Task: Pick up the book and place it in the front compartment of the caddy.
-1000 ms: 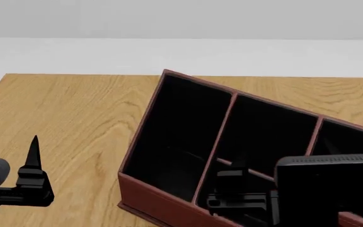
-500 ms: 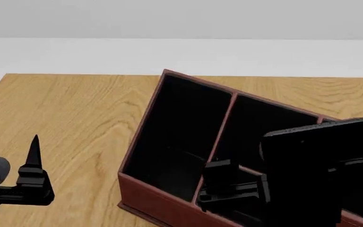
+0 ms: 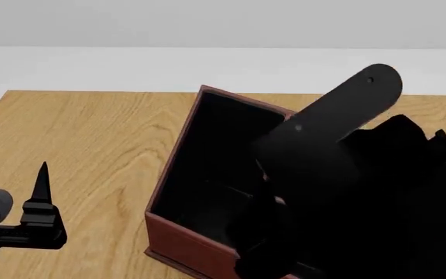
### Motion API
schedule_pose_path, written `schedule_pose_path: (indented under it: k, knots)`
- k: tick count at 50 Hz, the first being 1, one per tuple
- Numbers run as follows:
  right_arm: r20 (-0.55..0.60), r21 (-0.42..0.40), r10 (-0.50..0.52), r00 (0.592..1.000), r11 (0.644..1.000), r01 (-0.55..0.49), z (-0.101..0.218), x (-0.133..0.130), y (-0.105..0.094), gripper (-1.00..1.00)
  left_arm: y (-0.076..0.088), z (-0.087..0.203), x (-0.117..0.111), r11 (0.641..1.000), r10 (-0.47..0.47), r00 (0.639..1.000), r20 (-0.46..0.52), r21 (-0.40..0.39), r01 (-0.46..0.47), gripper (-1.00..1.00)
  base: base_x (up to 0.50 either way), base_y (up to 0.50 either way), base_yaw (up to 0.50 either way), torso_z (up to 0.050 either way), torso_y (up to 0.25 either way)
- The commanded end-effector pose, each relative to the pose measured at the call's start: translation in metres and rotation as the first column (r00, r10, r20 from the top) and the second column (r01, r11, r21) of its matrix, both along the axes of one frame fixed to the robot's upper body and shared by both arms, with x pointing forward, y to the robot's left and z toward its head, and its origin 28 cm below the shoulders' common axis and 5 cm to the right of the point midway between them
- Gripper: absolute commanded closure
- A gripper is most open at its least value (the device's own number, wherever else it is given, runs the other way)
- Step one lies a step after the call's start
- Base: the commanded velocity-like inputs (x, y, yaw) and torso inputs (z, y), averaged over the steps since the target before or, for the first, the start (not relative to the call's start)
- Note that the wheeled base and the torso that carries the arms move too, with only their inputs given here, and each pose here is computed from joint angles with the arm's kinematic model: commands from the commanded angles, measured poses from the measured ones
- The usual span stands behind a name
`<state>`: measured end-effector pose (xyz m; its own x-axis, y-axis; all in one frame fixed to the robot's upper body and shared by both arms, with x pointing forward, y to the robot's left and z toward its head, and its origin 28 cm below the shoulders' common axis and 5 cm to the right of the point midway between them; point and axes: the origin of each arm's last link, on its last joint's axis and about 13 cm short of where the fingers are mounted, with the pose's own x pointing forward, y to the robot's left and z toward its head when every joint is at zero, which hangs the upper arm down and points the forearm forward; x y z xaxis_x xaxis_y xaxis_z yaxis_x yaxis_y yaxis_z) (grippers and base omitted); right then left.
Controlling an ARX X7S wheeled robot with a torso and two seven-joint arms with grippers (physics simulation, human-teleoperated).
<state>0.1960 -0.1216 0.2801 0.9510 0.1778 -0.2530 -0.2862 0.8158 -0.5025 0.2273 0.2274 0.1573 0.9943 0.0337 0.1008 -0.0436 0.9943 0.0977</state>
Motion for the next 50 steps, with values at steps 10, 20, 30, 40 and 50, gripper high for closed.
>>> schedule_pose_path:
  k: [10, 20, 30, 40, 50]
  knots:
    - [-0.169, -0.145, 0.118, 0.979, 0.979, -0.143, 0.038, 0.002, 0.001, -1.00, 0.001, 0.001, 0.000, 1.000, -0.004, 1.000, 0.019, -0.015, 0.004, -1.00, 0.00, 0.00, 0.00, 0.000, 0.000]
    - [-0.258, -0.203, 0.180, 0.949, 0.950, -0.235, 0.044, -0.001, 0.006, -1.00, 0.001, 0.000, 0.000, 1.000, -0.003, 1.000, 0.018, -0.015, 0.003, -1.00, 0.00, 0.00, 0.00, 0.000, 0.000]
    - [-0.327, -0.257, 0.234, 0.916, 0.910, -0.325, 0.056, -0.003, 0.012, -1.00, 0.002, -0.001, 0.000, 1.000, 0.000, 1.000, 0.017, -0.015, 0.001, -1.00, 0.00, 0.00, 0.00, 0.000, 0.000]
    - [-0.408, -0.224, 0.286, 0.867, 0.889, -0.399, 0.057, -0.003, 0.016, -1.00, 0.003, -0.001, 0.000, 1.000, 0.001, 1.000, 0.017, -0.015, -0.001, -1.00, 0.00, 0.00, 0.00, 0.000, 0.000]
    - [-0.437, -0.138, 0.345, 0.831, 0.887, -0.441, 0.060, -0.003, 0.018, -1.00, 0.003, -0.002, 0.001, 1.000, 0.002, 1.000, 0.015, -0.016, -0.002, -1.00, 0.00, 0.00, 0.00, 0.000, 0.000]
